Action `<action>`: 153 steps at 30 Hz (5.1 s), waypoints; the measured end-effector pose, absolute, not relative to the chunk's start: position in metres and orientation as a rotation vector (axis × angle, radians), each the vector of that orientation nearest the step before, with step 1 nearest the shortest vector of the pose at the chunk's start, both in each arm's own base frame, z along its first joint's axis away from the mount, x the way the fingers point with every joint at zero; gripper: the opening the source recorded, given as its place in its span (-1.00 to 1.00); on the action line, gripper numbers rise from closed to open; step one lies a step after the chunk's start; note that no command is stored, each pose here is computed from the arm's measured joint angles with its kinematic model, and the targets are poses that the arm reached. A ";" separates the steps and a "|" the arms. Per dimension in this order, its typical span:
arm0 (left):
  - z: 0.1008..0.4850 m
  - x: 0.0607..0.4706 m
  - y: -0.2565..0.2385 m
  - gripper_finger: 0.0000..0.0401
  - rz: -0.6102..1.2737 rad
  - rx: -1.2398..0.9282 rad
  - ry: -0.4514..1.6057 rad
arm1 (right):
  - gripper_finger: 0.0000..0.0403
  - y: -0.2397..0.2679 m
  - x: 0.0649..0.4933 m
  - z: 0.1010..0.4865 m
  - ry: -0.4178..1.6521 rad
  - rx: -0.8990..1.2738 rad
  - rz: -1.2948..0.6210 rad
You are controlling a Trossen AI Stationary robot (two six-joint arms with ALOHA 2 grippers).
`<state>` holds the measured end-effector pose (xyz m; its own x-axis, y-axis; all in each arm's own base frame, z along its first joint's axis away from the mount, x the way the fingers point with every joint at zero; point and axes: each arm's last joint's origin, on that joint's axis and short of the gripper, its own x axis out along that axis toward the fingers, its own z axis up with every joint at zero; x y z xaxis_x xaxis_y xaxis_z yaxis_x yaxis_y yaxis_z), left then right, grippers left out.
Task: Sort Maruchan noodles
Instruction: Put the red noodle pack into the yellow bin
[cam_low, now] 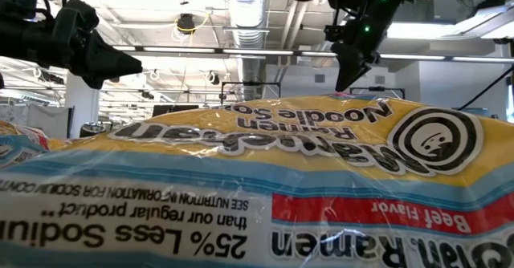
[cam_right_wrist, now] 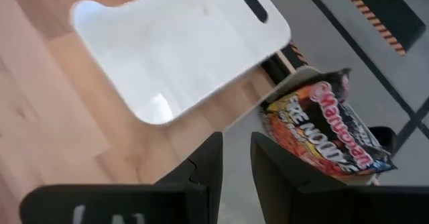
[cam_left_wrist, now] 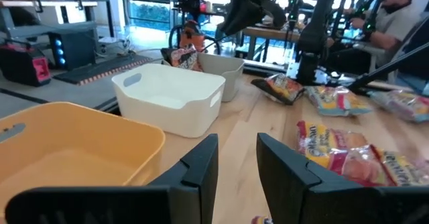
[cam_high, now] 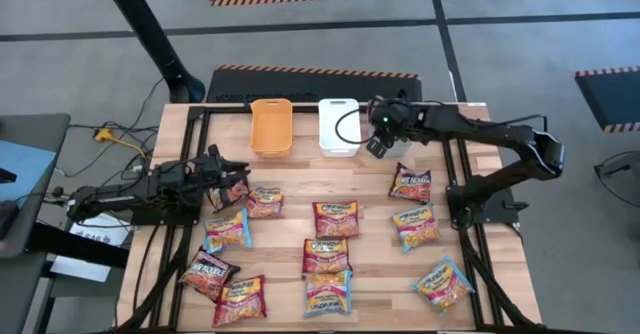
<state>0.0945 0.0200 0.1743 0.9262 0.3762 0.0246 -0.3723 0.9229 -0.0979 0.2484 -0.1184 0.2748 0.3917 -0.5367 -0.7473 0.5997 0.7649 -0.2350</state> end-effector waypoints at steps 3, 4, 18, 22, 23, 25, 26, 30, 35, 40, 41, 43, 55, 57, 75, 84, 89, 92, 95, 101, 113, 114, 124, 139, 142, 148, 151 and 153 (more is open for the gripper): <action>0.179 0.094 0.020 -0.55 0.381 -0.092 -0.092 | -0.49 -0.112 0.252 0.275 0.916 0.064 -0.698; 0.181 0.094 0.020 -0.55 0.380 -0.086 -0.110 | -0.49 -0.109 0.253 0.275 0.910 0.060 -0.690; 0.189 0.093 0.020 -0.19 0.382 0.015 -0.178 | -0.49 -0.086 0.265 0.277 0.871 0.020 -0.605; 0.202 0.090 0.019 -0.08 0.390 0.005 -0.321 | -0.49 -0.081 0.266 0.277 0.863 0.032 -0.597; 0.206 0.088 0.019 -0.07 0.373 0.002 -0.366 | -0.49 -0.080 0.267 0.277 0.862 0.033 -0.594; 0.213 0.086 0.017 -0.07 0.337 0.007 -0.440 | -0.49 -0.077 0.268 0.277 0.860 0.028 -0.584; 0.215 0.085 0.017 -0.07 0.326 0.013 -0.466 | -0.49 -0.075 0.269 0.278 0.856 0.025 -0.577; 0.226 0.083 0.017 -0.10 0.324 0.023 -0.459 | -0.49 -0.067 0.273 0.280 0.818 0.015 -0.550; 0.241 0.086 0.017 -0.10 0.318 -0.008 -0.343 | -0.49 -0.056 0.280 0.284 0.760 -0.030 -0.498; 0.255 0.097 0.019 -0.10 0.317 -0.063 -0.160 | -0.49 -0.045 0.286 0.288 0.709 -0.080 -0.446; 0.258 0.100 0.019 -0.10 0.319 -0.065 -0.118 | -0.49 -0.043 0.287 0.289 0.702 -0.087 -0.437; 0.263 0.106 0.020 -0.10 0.327 -0.064 -0.039 | -0.49 -0.040 0.288 0.290 0.693 -0.091 -0.425; 0.273 0.143 0.023 -0.10 0.280 -0.079 0.336 | -0.49 -0.027 0.289 0.290 0.694 -0.107 -0.382; 0.269 0.149 0.023 -0.10 0.245 -0.087 0.373 | -0.49 -0.025 0.289 0.289 0.694 -0.108 -0.377; 0.220 0.190 0.024 -0.10 0.113 -0.206 0.712 | -0.49 -0.023 0.289 0.290 0.693 -0.103 -0.372; 0.196 0.204 0.025 -0.10 0.133 -0.245 0.839 | -0.49 -0.023 0.289 0.289 0.693 -0.101 -0.373; 0.186 0.209 0.026 -0.10 0.140 -0.249 0.896 | -0.49 -0.023 0.289 0.289 0.694 -0.102 -0.373; 0.181 0.211 0.026 -0.10 0.143 -0.251 0.921 | -0.49 -0.023 0.289 0.289 0.695 -0.102 -0.373; 0.177 0.212 0.026 -0.10 0.139 -0.257 0.938 | -0.49 -0.023 0.289 0.289 0.695 -0.102 -0.373; 0.168 0.216 0.027 -0.10 0.152 -0.267 0.986 | -0.49 -0.023 0.289 0.289 0.697 -0.102 -0.372; 0.145 0.226 0.030 -0.16 0.235 -0.261 1.075 | -0.49 -0.023 0.289 0.289 0.700 -0.102 -0.370; 0.144 0.226 0.030 -0.20 0.237 -0.261 1.078 | -0.49 -0.023 0.289 0.289 0.699 -0.102 -0.370; 0.142 0.228 0.030 -0.68 0.213 -0.259 1.069 | -0.49 -0.023 0.289 0.289 0.699 -0.102 -0.371; 0.145 0.238 0.028 -0.99 0.038 -0.234 0.963 | -0.49 -0.023 0.289 0.289 0.699 -0.103 -0.372; 0.147 0.240 0.028 -1.00 0.025 -0.230 0.931 | -0.49 -0.023 0.289 0.289 0.699 -0.104 -0.371; 0.151 0.244 0.028 -1.00 0.009 -0.197 0.872 | -0.49 -0.023 0.289 0.289 0.699 -0.104 -0.372; 0.152 0.246 0.028 -1.00 -0.008 -0.199 0.847 | -0.49 -0.023 0.289 0.289 0.699 -0.104 -0.372; 0.153 0.247 0.028 -1.00 -0.012 -0.197 0.834 | -0.49 -0.023 0.289 0.289 0.699 -0.104 -0.372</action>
<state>0.2471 0.0279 0.1531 0.6730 -0.0878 -0.7344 -0.0668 0.9817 -0.1786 0.2885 -0.0231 0.2890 0.7025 -0.3683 -0.6090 0.2996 0.9292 -0.2163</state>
